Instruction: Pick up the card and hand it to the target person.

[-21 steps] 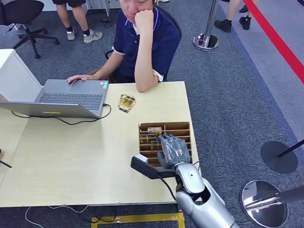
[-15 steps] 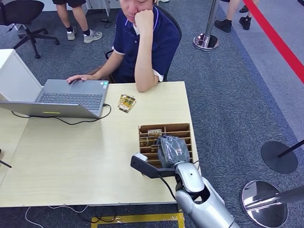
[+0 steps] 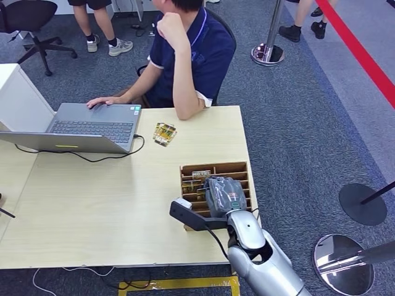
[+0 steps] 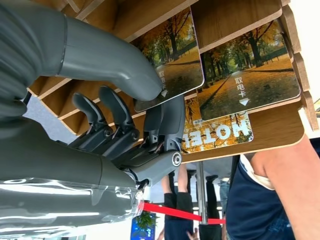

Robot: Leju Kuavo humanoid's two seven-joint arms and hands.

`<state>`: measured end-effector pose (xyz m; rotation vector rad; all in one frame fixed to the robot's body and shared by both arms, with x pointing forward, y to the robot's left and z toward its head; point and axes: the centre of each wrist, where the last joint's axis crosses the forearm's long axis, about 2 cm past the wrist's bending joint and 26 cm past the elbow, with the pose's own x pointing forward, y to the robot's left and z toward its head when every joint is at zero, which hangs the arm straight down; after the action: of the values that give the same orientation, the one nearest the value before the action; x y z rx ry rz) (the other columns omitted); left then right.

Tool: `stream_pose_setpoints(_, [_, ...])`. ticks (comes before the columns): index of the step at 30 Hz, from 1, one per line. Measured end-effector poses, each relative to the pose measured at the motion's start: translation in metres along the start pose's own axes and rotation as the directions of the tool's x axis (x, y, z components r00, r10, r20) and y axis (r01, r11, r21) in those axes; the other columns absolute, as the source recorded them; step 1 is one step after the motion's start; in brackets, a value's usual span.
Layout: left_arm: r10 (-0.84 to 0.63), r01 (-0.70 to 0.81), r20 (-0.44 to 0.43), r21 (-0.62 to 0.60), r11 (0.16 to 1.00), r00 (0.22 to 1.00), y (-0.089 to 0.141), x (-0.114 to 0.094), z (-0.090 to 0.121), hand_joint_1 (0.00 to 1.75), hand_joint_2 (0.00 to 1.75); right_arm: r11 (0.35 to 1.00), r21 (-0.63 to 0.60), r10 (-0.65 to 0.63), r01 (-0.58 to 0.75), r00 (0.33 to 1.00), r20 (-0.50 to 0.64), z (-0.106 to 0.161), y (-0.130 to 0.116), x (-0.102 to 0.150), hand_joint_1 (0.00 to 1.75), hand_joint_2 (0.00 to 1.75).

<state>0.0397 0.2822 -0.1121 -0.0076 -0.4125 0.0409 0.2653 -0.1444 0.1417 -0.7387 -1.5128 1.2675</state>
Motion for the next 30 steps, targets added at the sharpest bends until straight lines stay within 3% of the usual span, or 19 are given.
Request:
stream_pose_setpoints(9, [-0.005, 0.005, -0.001, -0.005, 1.0, 1.0, -0.0001, -0.0001, 0.0, 0.0, 0.0, 1.0, -0.001, -0.003, 0.003, 1.0, -0.002, -0.0004, -0.0003, 0.0004, 1.61, 1.75])
stream_pose_setpoints(18, [-0.077, 0.077, -0.013, 0.003, 0.997, 0.997, 0.0007, -0.0007, 0.0002, 0.0, 0.0, 1.0, -0.005, -0.008, 0.008, 1.0, -0.005, -0.0004, 0.0002, 0.0002, 1.62, 1.75])
stream_pose_setpoints(30, [-0.068, 0.068, -0.015, 0.014, 0.998, 0.998, 0.0008, -0.0008, 0.0003, 0.0, 0.0, 1.0, -0.014, -0.018, 0.018, 1.0, -0.013, -0.0011, -0.001, -0.0007, 1.62, 1.75])
